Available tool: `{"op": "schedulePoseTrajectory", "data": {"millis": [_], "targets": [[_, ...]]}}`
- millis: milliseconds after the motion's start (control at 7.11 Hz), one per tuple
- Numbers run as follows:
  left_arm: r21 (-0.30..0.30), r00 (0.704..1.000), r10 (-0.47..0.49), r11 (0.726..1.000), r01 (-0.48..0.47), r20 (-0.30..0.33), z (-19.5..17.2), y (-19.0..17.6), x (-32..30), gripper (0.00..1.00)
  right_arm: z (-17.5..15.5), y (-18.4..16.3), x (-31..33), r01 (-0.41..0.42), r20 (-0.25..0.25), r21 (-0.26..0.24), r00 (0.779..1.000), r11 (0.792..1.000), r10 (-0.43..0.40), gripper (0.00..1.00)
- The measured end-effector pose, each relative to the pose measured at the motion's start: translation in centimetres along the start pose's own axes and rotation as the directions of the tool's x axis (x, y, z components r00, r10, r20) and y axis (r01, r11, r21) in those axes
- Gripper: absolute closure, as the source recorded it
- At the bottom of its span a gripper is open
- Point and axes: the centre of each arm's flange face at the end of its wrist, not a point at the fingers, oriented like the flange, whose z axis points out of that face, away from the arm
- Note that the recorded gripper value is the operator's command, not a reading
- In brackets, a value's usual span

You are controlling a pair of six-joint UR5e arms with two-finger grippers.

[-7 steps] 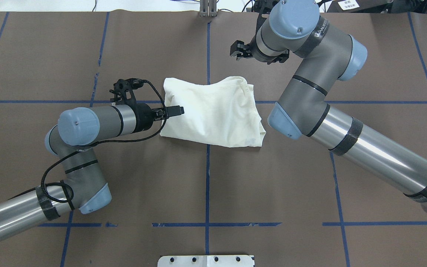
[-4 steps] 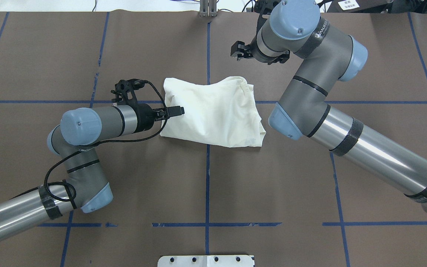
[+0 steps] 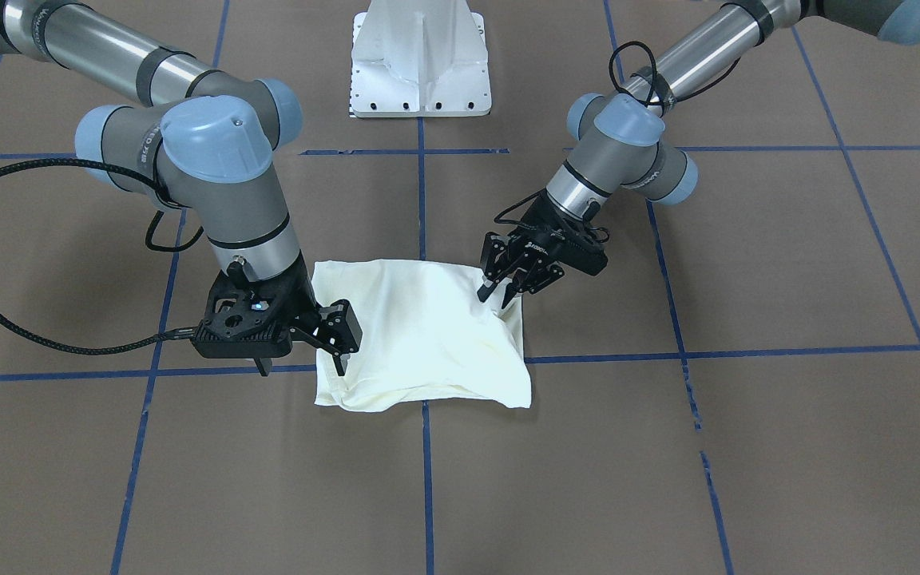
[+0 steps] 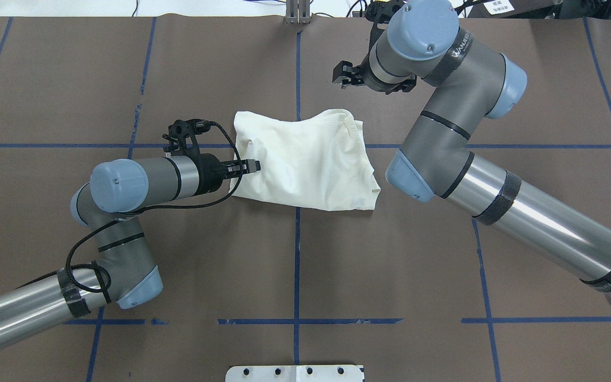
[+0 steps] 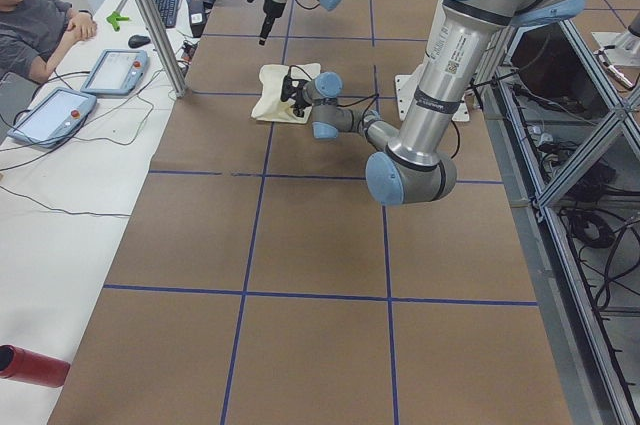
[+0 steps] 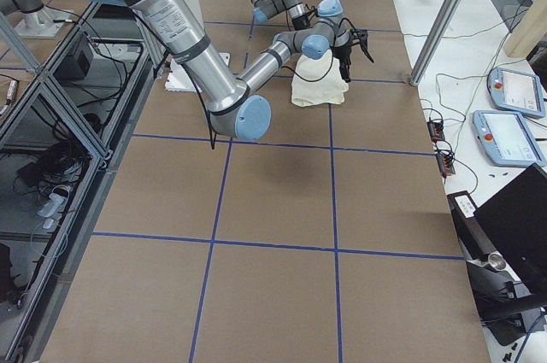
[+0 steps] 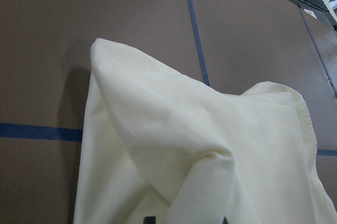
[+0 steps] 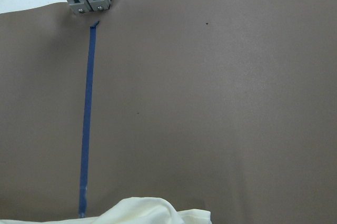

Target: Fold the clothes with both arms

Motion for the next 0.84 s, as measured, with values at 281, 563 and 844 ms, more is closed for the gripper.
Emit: {"op": "schedulePoseTrajectory", "data": {"millis": [281,563,844], "targets": [[-0.003,1.0,0.004,1.0,-0.004,-0.03,-1.0,0.5,-1.3,0.9,0.0,0.0,0.0,0.001,-0.001,0.005,1.0,1.0,-0.001,0.0],[-0.019,0.999,0.005,1.0,-0.006,-0.047,-2.2,1.2,-3.9,0.87,0.0,0.0,0.0,0.0,-0.002,0.007,1.0,1.0,0.0,0.0],[-0.018,0.998,0.003,1.0,-0.004,-0.07,-3.1,1.7,-5.4,0.88,0.1,0.0,0.1,0.0,-0.006,0.012,1.0,1.0,0.0,0.0]]}}
